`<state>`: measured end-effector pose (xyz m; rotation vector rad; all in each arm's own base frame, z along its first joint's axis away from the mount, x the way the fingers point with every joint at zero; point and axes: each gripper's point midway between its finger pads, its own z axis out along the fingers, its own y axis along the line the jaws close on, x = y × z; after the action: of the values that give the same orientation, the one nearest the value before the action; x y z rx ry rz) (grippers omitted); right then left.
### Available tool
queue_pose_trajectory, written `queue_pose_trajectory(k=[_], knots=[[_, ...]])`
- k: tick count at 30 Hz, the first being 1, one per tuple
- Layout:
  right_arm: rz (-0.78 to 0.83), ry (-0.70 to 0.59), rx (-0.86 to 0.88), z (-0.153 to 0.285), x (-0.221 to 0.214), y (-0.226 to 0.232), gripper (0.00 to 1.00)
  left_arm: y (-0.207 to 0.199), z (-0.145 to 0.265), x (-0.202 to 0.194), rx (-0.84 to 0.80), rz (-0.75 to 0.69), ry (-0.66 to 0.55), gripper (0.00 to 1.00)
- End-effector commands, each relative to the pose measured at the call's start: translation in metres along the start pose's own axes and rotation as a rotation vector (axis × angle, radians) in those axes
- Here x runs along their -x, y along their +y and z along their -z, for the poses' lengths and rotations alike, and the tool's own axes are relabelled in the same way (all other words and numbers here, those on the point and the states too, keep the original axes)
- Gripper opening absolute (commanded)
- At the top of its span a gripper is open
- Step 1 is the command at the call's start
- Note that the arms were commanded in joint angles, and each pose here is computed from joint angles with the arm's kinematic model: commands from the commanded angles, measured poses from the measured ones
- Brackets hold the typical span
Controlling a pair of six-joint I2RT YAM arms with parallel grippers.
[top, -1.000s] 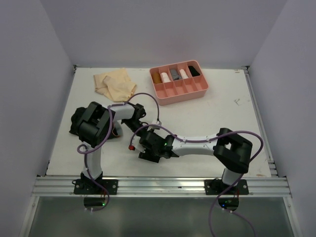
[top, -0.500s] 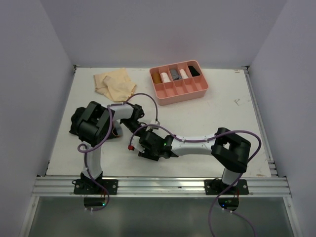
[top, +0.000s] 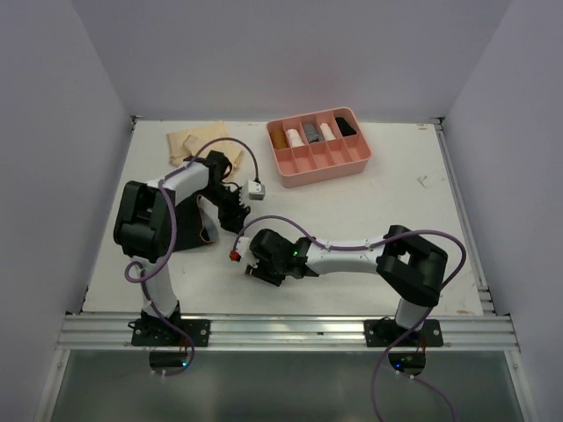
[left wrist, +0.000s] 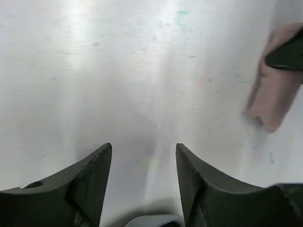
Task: Roll the underwear
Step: Place the rolled underwear into the container
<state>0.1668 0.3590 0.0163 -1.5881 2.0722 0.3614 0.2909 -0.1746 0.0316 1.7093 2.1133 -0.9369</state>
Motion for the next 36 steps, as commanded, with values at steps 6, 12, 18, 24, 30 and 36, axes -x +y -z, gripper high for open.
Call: queue_pose_trajectory(k=[6,12,18,24,30,36], knots=[[-0.18,0.107,0.027,0.021,-0.04,-0.001,0.0,0.074,0.134,0.068,0.457,-0.161,-0.214,0.71],[-0.41,-0.066,-0.06,0.077,-0.007,-0.075,0.0,0.052,0.209,0.123,0.666,-0.263,-0.391,1.0],[-0.56,-0.169,-0.224,0.132,0.008,-0.173,0.0,0.023,0.226,0.155,0.632,-0.183,-0.57,1.0],[-0.736,-0.247,-0.51,0.201,-0.007,-0.301,0.0,0.015,0.23,0.164,0.599,-0.046,-0.656,1.0],[-0.719,-0.149,-0.81,0.248,-0.03,-0.397,0.0,0.019,0.229,0.154,0.647,-0.015,-0.64,1.0],[-0.67,0.019,-0.987,0.251,-0.053,-0.447,0.0,0.021,0.22,0.141,0.653,0.025,-0.609,1.0]])
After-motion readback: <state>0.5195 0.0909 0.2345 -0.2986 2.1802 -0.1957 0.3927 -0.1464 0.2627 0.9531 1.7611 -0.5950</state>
